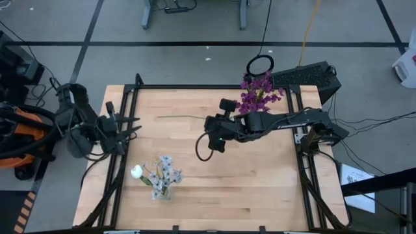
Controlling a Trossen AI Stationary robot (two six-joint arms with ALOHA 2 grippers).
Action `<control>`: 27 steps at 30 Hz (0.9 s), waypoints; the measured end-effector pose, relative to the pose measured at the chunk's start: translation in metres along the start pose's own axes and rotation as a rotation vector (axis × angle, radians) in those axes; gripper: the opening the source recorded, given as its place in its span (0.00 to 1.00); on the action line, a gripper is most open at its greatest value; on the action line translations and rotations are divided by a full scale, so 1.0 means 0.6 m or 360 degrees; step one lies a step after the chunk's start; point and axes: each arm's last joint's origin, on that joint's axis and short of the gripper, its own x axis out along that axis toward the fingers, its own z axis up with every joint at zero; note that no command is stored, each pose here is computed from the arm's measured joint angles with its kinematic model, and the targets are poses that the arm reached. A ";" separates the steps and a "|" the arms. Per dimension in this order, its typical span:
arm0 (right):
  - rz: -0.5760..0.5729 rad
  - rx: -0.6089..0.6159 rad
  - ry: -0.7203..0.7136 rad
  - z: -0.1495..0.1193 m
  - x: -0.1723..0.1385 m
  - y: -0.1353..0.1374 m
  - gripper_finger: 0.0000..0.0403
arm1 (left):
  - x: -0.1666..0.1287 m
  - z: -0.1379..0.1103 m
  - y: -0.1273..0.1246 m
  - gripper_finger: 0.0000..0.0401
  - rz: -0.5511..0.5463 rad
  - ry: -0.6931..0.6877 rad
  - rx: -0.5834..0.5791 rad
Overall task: Sort flowers into vase by color
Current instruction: Put the white flower into the transparent vase
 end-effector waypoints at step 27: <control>0.0115 -0.0030 -0.0118 0.014 0.010 0.012 0.00 | 0.135 0.047 -0.040 0.33 0.0039 0.0249 0.0407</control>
